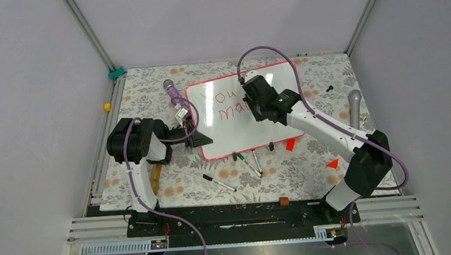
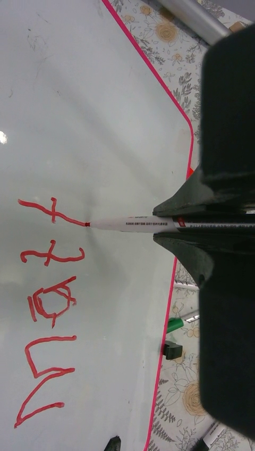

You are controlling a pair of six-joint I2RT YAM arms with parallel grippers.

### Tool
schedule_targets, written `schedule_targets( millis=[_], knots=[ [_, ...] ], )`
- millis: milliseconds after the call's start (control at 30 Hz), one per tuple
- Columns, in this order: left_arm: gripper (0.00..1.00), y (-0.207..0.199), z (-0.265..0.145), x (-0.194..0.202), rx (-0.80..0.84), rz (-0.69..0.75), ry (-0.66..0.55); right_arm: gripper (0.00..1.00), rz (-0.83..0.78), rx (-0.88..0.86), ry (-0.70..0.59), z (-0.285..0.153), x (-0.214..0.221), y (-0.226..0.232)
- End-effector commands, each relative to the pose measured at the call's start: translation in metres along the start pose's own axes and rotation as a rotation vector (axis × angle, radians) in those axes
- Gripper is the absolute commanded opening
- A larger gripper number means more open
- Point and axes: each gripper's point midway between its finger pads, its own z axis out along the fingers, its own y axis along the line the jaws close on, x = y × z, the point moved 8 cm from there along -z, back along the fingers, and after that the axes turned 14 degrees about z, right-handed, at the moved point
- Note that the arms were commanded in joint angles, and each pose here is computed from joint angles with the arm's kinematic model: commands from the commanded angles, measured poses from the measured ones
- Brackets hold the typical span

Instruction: Write a sentence on the whiteboard

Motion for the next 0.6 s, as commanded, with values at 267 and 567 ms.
schedule_targets(
  millis=[267,567],
  knots=[
    [0.00,0.001,0.003,0.015,0.040,0.021,0.034,0.00,0.027,0.067,-0.057,-0.002,-0.016,-0.006],
    [0.00,0.001,0.003,0.015,0.040,0.020,0.034,0.00,0.042,0.040,-0.087,-0.013,-0.022,-0.007]
  ],
)
